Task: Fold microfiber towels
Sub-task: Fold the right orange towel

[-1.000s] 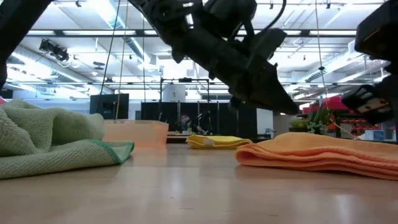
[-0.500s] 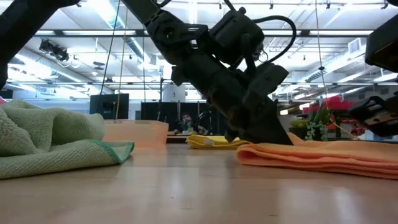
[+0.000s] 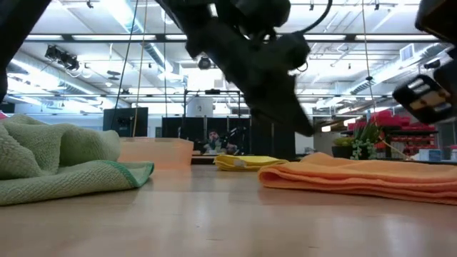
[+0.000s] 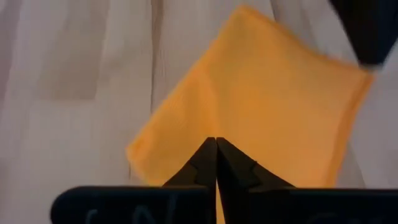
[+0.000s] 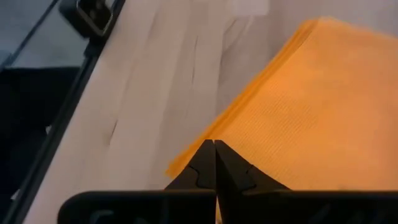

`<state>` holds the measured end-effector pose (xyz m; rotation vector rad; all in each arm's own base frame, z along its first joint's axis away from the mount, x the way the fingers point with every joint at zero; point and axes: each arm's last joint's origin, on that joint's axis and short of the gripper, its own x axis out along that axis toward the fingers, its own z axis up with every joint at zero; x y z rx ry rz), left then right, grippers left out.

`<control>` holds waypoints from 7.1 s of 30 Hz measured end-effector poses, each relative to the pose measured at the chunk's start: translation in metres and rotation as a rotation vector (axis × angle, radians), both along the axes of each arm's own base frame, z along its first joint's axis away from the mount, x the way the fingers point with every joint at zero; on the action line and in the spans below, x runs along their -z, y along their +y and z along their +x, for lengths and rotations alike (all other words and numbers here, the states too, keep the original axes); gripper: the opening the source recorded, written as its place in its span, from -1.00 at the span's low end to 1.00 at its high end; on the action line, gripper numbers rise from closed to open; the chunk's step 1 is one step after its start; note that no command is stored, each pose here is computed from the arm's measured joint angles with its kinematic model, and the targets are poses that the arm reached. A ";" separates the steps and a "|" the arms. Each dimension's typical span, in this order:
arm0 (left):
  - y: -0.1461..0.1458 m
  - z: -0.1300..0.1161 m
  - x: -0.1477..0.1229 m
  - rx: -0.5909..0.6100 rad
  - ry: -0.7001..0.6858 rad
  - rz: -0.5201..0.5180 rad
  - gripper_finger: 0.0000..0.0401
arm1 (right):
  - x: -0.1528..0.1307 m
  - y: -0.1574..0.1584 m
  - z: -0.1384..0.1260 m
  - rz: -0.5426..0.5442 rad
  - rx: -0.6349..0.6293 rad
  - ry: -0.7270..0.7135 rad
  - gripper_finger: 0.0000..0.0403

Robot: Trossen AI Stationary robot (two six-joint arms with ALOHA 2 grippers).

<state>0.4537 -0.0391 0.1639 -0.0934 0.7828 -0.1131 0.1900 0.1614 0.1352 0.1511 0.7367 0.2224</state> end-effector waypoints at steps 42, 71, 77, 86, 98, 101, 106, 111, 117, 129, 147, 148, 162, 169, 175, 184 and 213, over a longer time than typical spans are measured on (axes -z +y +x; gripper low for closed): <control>0.003 -0.002 0.015 0.191 -0.151 0.090 -0.98 | -0.018 -0.053 -0.003 -0.092 0.244 0.111 -1.00; 0.029 -0.022 -0.023 -0.114 -0.004 -0.147 -0.91 | -0.021 -0.052 -0.028 0.116 0.286 0.115 -0.94; 0.025 -0.037 -0.018 -0.192 0.198 -0.312 -0.61 | -0.030 -0.055 -0.038 0.351 0.394 0.220 -0.86; -0.026 -0.040 -0.011 -0.081 0.097 -0.340 -0.08 | -0.030 -0.068 -0.033 0.236 0.404 0.171 -0.62; -0.072 -0.033 0.032 -0.046 -0.001 -0.132 -0.76 | 0.005 -0.080 -0.017 0.059 0.438 0.332 -0.78; -0.064 -0.033 0.047 -0.055 0.053 -0.110 -0.95 | 0.012 -0.074 -0.019 0.084 0.460 0.384 -0.79; -0.043 -0.031 0.050 -0.069 0.089 -0.072 -0.90 | 0.019 -0.058 -0.020 0.163 0.492 0.408 -0.79; -0.012 -0.033 0.043 -0.088 0.134 -0.008 -0.97 | 0.013 -0.038 -0.017 0.341 0.430 0.352 -0.79; 0.024 -0.041 0.008 -0.142 0.126 0.022 -0.86 | -0.023 -0.022 0.003 0.328 0.258 0.245 -0.79; -0.021 -0.050 -0.018 -0.045 0.054 -0.023 -0.96 | -0.038 -0.092 0.025 0.094 0.407 0.185 -0.65; -0.090 -0.023 0.051 0.006 -0.153 -0.147 -0.93 | 0.022 -0.154 0.069 0.084 0.379 0.215 -0.77; -0.090 -0.025 0.055 -0.006 -0.127 -0.157 -0.93 | 0.022 -0.154 0.070 0.083 0.380 0.213 -0.78; -0.085 -0.035 0.057 0.041 0.061 -0.181 -0.95 | -0.020 -0.162 0.052 0.117 0.406 0.134 -0.78; -0.079 -0.058 0.017 0.075 0.173 -0.120 -0.86 | -0.024 -0.168 0.050 0.158 0.484 0.137 -0.55; -0.078 -0.077 -0.030 -0.016 0.160 -0.158 -0.53 | -0.004 -0.171 0.056 0.169 0.528 0.211 -0.08; -0.101 -0.098 0.005 -0.500 0.071 -0.595 0.11 | 0.009 -0.171 0.063 0.176 0.533 0.219 0.37; -0.103 -0.095 0.076 -0.810 0.050 -0.683 -0.08 | 0.026 -0.162 0.070 0.107 0.555 0.223 -0.19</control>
